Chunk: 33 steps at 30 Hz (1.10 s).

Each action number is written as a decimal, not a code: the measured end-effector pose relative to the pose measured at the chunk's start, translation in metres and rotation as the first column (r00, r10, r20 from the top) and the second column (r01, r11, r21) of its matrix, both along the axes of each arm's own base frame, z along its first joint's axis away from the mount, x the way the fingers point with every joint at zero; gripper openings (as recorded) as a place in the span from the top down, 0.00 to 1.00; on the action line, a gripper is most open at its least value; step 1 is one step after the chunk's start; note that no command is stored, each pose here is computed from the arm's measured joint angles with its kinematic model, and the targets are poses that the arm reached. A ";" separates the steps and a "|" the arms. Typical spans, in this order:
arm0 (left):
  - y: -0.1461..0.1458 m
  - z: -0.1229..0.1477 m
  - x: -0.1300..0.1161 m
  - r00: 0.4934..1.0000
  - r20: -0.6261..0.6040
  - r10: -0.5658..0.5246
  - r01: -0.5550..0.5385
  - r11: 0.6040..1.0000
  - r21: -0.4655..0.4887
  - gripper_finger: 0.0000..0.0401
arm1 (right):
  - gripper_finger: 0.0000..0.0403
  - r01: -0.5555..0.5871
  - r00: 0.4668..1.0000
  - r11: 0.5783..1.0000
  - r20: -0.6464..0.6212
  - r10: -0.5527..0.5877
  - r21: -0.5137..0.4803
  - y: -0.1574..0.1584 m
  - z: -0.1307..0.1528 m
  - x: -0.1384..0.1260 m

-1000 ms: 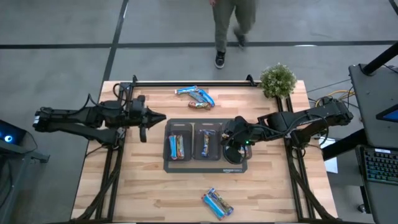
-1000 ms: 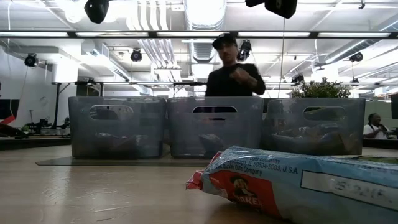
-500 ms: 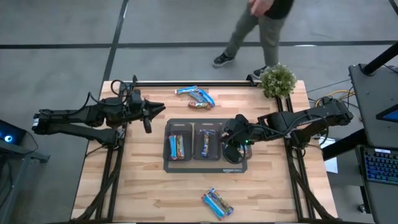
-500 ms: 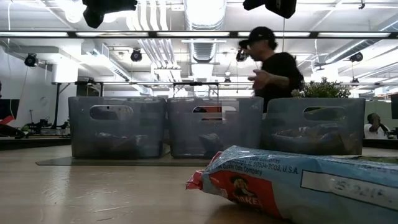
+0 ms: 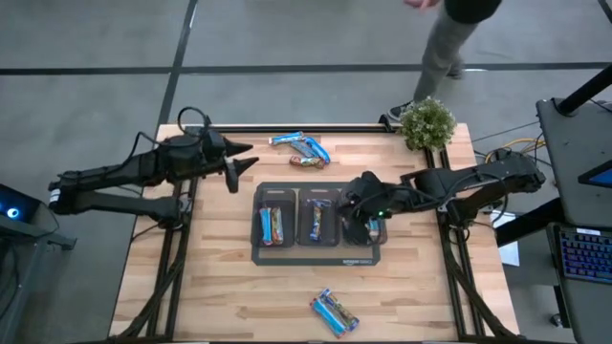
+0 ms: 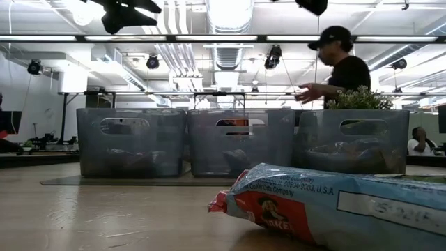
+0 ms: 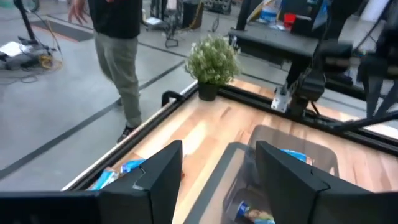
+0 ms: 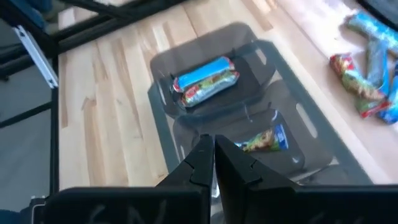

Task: Pick and place Granola Bars by type
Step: Put the yellow granola bar into the right black bin

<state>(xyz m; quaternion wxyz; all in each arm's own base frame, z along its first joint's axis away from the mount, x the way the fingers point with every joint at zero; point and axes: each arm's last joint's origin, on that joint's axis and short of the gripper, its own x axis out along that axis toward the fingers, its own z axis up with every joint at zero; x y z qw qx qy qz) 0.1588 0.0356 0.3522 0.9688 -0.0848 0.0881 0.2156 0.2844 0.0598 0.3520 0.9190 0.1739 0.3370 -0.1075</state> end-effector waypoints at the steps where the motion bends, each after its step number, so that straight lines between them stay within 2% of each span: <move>1: 0.002 0.001 0.001 1.000 -0.007 -0.010 0.010 1.000 -0.002 0.54 | 0.98 0.008 1.000 1.000 0.017 -0.008 -0.008 -0.001 0.005 -0.005; 7: 0.012 0.004 0.008 0.999 -0.044 -0.012 0.013 1.000 0.021 0.54 | 0.98 0.024 0.987 0.998 0.158 -0.014 -0.062 -0.012 0.038 -0.043; 11: 0.019 0.002 0.012 0.998 -0.061 -0.028 0.030 0.999 0.028 0.54 | 0.98 0.034 0.976 0.995 0.218 -0.013 -0.090 -0.020 0.047 -0.073; 18: 0.034 0.002 0.022 0.999 -0.048 -0.014 0.016 0.999 0.041 0.54 | 0.98 0.059 0.955 0.996 0.294 -0.036 -0.070 -0.030 0.033 -0.108; 25: 0.059 0.010 0.035 0.998 -0.054 0.011 -0.011 1.000 0.002 0.54 | 0.98 0.083 0.908 0.996 0.411 -0.082 0.016 -0.034 0.010 -0.126; 28: 0.069 0.020 0.042 0.999 -0.054 -0.003 0.004 1.000 0.023 0.54 | 0.98 0.088 0.902 0.995 0.421 -0.097 0.042 -0.035 0.005 -0.131; 33: 0.086 0.031 0.055 0.995 -0.099 -0.033 0.038 0.998 0.048 0.54 | 0.98 0.072 0.903 0.997 0.426 -0.061 -0.010 -0.036 0.004 -0.135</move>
